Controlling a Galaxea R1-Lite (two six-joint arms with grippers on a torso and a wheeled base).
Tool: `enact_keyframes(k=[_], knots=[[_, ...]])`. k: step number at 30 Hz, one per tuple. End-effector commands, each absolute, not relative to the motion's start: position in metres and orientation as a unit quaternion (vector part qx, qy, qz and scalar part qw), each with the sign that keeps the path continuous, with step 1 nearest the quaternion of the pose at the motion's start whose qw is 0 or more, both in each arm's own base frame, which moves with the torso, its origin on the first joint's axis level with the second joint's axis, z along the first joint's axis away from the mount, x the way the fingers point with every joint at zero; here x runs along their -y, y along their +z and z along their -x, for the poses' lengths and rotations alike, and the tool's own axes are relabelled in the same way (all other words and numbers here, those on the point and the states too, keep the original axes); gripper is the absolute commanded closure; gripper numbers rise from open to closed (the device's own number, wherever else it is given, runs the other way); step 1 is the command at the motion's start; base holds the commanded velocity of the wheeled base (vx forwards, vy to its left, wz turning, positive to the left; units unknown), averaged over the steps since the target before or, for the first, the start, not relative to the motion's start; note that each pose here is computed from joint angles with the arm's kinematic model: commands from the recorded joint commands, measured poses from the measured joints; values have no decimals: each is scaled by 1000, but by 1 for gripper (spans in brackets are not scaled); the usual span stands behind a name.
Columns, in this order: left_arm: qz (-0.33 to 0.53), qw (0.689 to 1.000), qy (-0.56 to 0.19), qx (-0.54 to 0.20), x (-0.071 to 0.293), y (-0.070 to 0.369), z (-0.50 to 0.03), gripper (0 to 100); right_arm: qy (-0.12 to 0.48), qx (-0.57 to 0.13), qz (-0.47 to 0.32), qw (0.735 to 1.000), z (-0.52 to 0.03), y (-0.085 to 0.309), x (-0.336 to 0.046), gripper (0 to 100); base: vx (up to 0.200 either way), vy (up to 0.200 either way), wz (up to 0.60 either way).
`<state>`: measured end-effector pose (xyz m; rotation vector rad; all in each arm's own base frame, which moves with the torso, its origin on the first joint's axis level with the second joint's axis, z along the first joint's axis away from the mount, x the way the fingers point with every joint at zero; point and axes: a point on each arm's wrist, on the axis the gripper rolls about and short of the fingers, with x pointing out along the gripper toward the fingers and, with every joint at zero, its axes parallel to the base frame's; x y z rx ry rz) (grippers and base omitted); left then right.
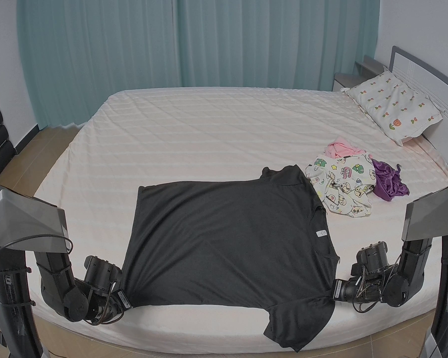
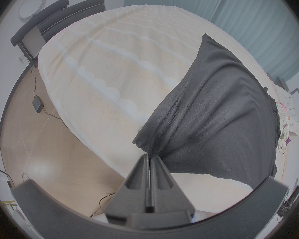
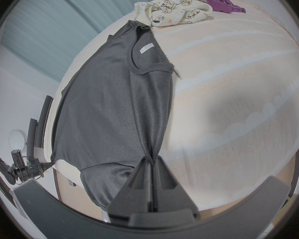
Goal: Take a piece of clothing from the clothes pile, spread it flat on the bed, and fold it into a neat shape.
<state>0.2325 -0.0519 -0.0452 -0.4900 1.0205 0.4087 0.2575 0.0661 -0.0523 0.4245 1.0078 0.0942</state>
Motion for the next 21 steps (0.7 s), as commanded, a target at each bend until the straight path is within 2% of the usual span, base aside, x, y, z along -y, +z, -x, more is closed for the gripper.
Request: enact_keyframes(k=[1,7,10,21], knots=[[229,823,192,-483,52,-45,-231,100,35,-470,-212,856,-260,-45,-56,100,0,0,0],[222,821,187,-491,55,-45,-223,100,21,-457,-207,865,-261,-40,-28,100,0,0,0],[217,820,186,-495,55,-44,-219,100,38,-447,-225,865,-262,-32,-19,100,0,0,0],[203,823,166,-504,64,-41,-209,100,57,-418,-216,880,-279,-25,-14,100,0,0,0]])
